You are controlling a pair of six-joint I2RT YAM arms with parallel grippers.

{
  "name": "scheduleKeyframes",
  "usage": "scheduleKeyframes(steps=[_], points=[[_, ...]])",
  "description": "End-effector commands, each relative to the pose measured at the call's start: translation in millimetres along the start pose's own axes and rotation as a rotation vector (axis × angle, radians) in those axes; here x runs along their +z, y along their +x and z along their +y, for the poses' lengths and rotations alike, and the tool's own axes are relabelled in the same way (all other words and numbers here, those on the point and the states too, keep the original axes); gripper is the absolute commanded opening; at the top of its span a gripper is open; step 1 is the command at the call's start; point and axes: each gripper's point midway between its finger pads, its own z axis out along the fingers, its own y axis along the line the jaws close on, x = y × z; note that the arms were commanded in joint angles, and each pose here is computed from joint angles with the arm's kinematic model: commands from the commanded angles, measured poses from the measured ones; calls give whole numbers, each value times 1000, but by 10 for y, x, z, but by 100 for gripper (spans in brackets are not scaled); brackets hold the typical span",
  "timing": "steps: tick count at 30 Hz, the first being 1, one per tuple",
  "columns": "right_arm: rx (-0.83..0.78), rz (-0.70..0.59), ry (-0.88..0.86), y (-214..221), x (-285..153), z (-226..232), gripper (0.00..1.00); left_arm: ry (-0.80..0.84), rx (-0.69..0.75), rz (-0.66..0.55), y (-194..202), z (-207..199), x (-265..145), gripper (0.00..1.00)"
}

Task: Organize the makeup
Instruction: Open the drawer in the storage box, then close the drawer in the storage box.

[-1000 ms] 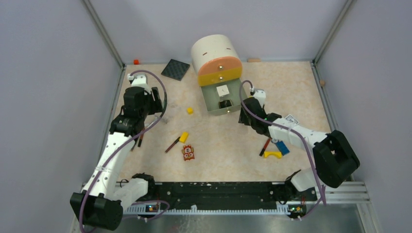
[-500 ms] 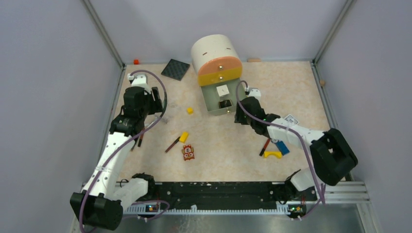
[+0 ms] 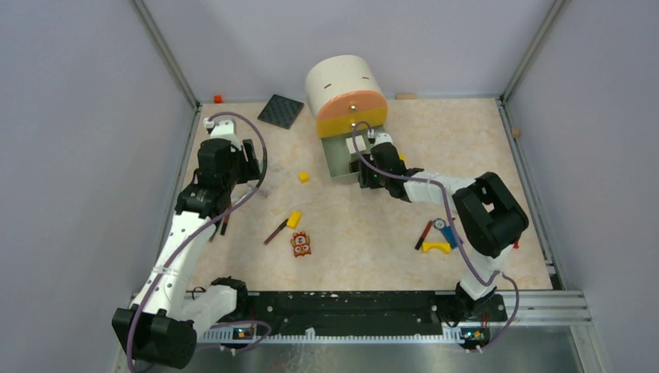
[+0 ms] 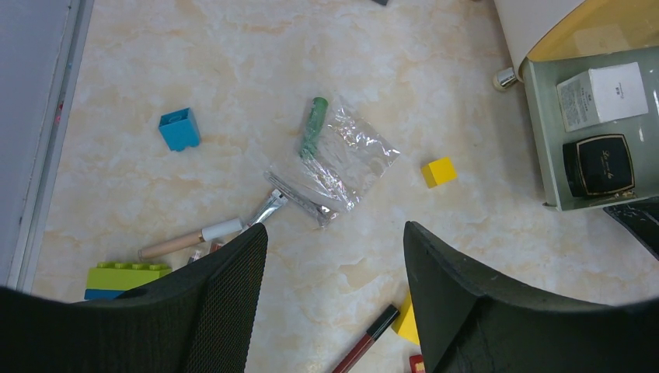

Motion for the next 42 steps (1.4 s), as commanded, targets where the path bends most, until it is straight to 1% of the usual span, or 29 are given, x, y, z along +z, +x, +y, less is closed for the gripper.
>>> scheduleKeyframes(steps=[1,9,13,23,28,34,42], points=[[-7,-94,-53,-374,127,132,43,4,-3,-50,-117,1,-10,71],[-5,-112,-55,-475,168,161,21,5,-4,-51,-116,0,-16,71],[-10,-149,-51,-613,120,174,14,5,-3,-49,-111,1,-12,71],[-28,-192,-29,-964,238,188,13,6,-2,-48,-114,-4,-2,71],[-34,-185,-28,-1058,459,172,14,11,-1,-43,-102,-14,10,71],[-59,-223,-45,-1263,664,248,15,9,-1,-45,-107,-10,12,71],[-86,-279,-24,-1503,911,252,20,10,1,-43,-107,-12,17,71]])
